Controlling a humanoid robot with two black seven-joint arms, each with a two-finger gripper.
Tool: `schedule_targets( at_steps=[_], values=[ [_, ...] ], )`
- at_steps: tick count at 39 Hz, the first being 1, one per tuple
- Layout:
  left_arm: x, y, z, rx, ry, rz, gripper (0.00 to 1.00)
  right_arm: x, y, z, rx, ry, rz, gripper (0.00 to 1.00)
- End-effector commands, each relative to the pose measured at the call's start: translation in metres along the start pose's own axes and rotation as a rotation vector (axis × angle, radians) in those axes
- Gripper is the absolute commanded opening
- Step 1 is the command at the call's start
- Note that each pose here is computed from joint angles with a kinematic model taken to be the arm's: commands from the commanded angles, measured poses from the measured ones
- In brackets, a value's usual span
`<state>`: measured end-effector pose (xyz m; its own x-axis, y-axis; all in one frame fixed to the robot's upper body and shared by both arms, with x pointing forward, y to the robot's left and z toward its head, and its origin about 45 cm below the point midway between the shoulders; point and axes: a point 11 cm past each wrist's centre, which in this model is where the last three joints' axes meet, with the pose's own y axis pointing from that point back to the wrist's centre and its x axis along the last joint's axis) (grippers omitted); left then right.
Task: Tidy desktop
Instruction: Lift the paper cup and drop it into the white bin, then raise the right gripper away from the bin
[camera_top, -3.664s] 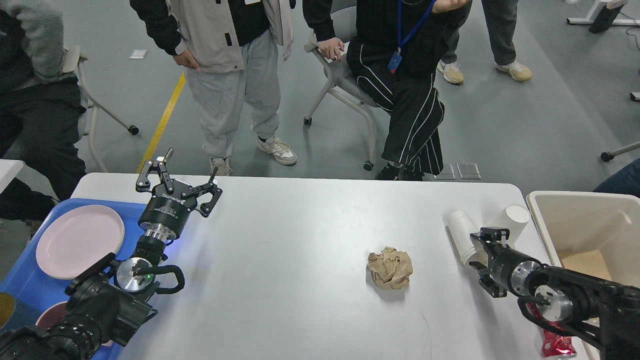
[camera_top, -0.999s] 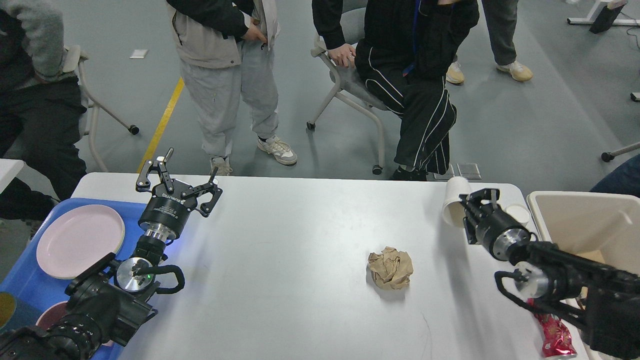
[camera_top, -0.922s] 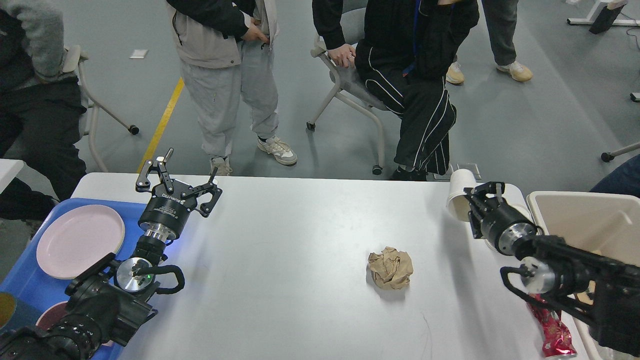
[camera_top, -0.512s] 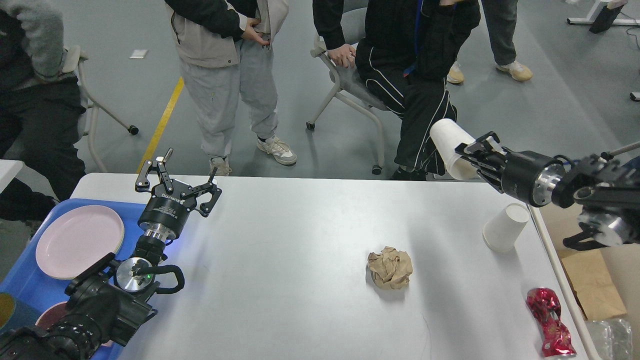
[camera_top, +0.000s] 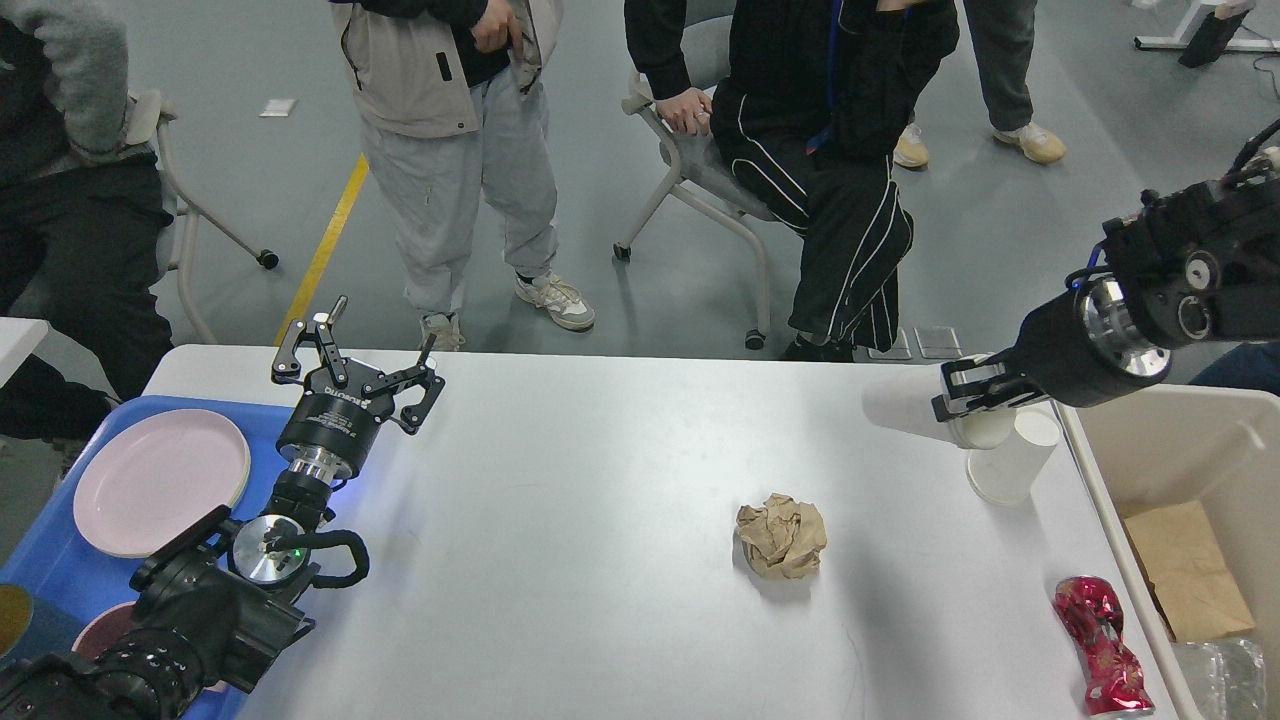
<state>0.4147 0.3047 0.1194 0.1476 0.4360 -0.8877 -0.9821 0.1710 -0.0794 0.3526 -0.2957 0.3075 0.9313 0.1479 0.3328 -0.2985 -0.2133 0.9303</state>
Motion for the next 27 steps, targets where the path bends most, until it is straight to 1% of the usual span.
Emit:
schedule_targets(
  at_steps=[1, 4, 5, 8, 9, 13, 14, 18, 20, 21, 24, 27],
  values=[
    [0.000, 0.000, 0.000, -0.001, 0.001, 0.000, 0.99, 0.006, 0.017, 0.053, -0.138, -0.040, 0.036, 0.00],
    [0.000, 0.000, 0.000, -0.001, 0.001, 0.000, 0.99, 0.008, 0.024, 0.088, -0.200, -0.084, 0.073, 0.00],
    [0.000, 0.000, 0.000, 0.000, 0.000, 0.000, 0.99, 0.008, 0.028, 0.113, -0.228, -0.122, 0.108, 0.00],
    [0.000, 0.000, 0.000, -0.001, 0.001, 0.000, 0.99, 0.004, 0.029, 0.150, -0.283, -0.167, 0.141, 0.00],
    [0.000, 0.000, 0.000, 0.000, 0.000, 0.000, 0.99, -0.009, 0.023, 0.174, -0.323, -0.196, 0.130, 0.00],
    [0.000, 0.000, 0.000, 0.000, 0.000, 0.000, 0.99, -0.036, 0.011, 0.215, -0.392, -0.243, 0.120, 0.00],
    [0.000, 0.000, 0.000, -0.001, 0.001, 0.000, 0.99, -0.056, 0.003, 0.234, -0.425, -0.274, 0.114, 0.00],
    [0.000, 0.000, 0.000, 0.000, 0.000, 0.000, 0.99, -0.089, -0.018, 0.263, -0.484, -0.313, 0.130, 0.00],
    [0.000, 0.000, 0.000, 0.000, 0.000, 0.000, 0.99, -0.111, -0.030, 0.280, -0.527, -0.330, 0.140, 0.00],
    [0.000, 0.000, 0.000, -0.001, 0.001, 0.000, 0.99, -0.130, -0.038, 0.296, -0.570, -0.350, 0.169, 0.00],
    [0.000, 0.000, 0.000, -0.001, 0.001, 0.000, 0.99, -0.145, -0.045, 0.314, -0.620, -0.384, 0.243, 0.00],
    [0.000, 0.000, 0.000, -0.001, 0.001, 0.000, 0.99, -0.154, -0.057, 0.322, -0.648, -0.419, 0.305, 0.00]
  ],
)
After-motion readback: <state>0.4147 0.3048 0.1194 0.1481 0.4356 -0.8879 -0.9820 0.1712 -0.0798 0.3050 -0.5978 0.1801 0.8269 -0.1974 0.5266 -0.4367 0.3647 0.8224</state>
